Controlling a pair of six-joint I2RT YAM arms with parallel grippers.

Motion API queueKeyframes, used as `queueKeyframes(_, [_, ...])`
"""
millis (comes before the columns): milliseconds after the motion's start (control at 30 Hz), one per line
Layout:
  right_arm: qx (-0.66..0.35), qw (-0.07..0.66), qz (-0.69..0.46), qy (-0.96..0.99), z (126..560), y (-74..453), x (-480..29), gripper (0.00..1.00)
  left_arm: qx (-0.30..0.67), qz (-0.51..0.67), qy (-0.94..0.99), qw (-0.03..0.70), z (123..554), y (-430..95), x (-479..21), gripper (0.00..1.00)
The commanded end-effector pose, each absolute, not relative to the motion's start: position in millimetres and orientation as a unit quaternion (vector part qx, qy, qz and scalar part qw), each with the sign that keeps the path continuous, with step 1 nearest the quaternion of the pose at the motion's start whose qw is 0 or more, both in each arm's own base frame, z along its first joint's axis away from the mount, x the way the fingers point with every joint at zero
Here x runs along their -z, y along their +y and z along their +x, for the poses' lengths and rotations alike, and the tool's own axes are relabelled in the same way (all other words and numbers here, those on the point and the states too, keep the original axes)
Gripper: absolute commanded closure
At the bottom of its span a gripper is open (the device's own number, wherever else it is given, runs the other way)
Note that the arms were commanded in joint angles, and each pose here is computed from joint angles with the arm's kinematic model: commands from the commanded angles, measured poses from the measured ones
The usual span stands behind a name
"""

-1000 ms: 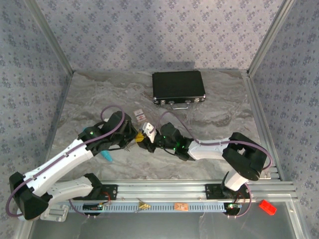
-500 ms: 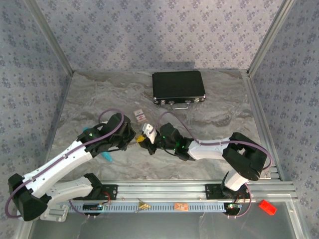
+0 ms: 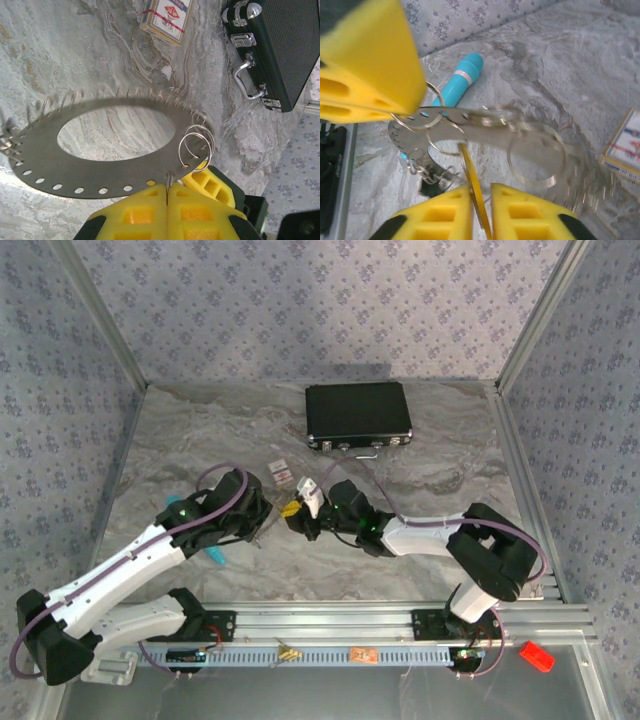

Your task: Put the keys on the keyring

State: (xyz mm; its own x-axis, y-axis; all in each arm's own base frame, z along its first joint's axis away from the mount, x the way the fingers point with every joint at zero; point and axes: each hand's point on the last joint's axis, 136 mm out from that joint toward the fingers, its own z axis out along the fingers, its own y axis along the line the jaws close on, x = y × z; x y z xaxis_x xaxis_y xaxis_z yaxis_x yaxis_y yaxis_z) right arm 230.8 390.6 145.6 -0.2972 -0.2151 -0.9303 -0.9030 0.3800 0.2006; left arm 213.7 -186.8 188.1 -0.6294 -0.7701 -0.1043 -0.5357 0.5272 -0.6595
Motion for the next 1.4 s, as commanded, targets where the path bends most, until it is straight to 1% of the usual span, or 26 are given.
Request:
queueKeyframes(0, [-0.393,0.415,-0.394,0.720,224.7,382.5,-135.4,0.71,0.306,-0.406,0.837,0.200,215.0,-183.8,-192.7,1.00])
queueKeyframes(67, [-0.390,0.418,-0.417,0.707,215.9,383.9,-137.2,0.65,0.307,-0.408,0.836,0.199,215.3,-183.9,-193.0,1.00])
queueKeyframes(133, [-0.374,0.434,-0.444,0.689,208.5,382.3,-139.2,0.64,0.307,-0.410,0.836,0.199,215.3,-183.7,-192.8,1.00])
queueKeyframes(233, [-0.328,0.485,-0.470,0.660,205.9,375.3,-145.9,0.64,0.308,-0.413,0.834,0.198,215.3,-183.6,-192.7,1.00])
queueKeyframes(367, [-0.294,0.555,-0.491,0.604,205.7,377.5,-173.4,0.65,0.308,-0.423,0.831,0.190,213.5,-183.6,-190.5,1.00])
queueKeyframes(500, [-0.282,0.599,-0.494,0.564,210.4,385.5,-199.8,0.65,0.311,-0.430,0.828,0.182,212.8,-185.1,-192.1,1.00])
queueKeyframes(633, [-0.289,0.604,-0.498,0.551,211.0,397.3,-210.4,0.64,0.313,-0.437,0.825,0.176,211.7,-185.5,-189.8,1.00])
queueKeyframes(933, [-0.292,0.601,-0.495,0.555,215.2,413.3,-204.6,0.64,0.316,-0.445,0.820,0.172,210.0,-184.6,-186.6,1.00])
queueKeyframes(1233, [-0.281,0.597,-0.504,0.557,218.0,420.5,-191.8,0.69,0.314,-0.447,0.820,0.172,210.0,-183.6,-185.3,1.00])
queueKeyframes(1367, [-0.281,0.600,-0.505,0.554,218.8,425.7,-193.3,0.73,0.314,-0.447,0.820,0.170,209.5,-184.2,-184.8,1.00])
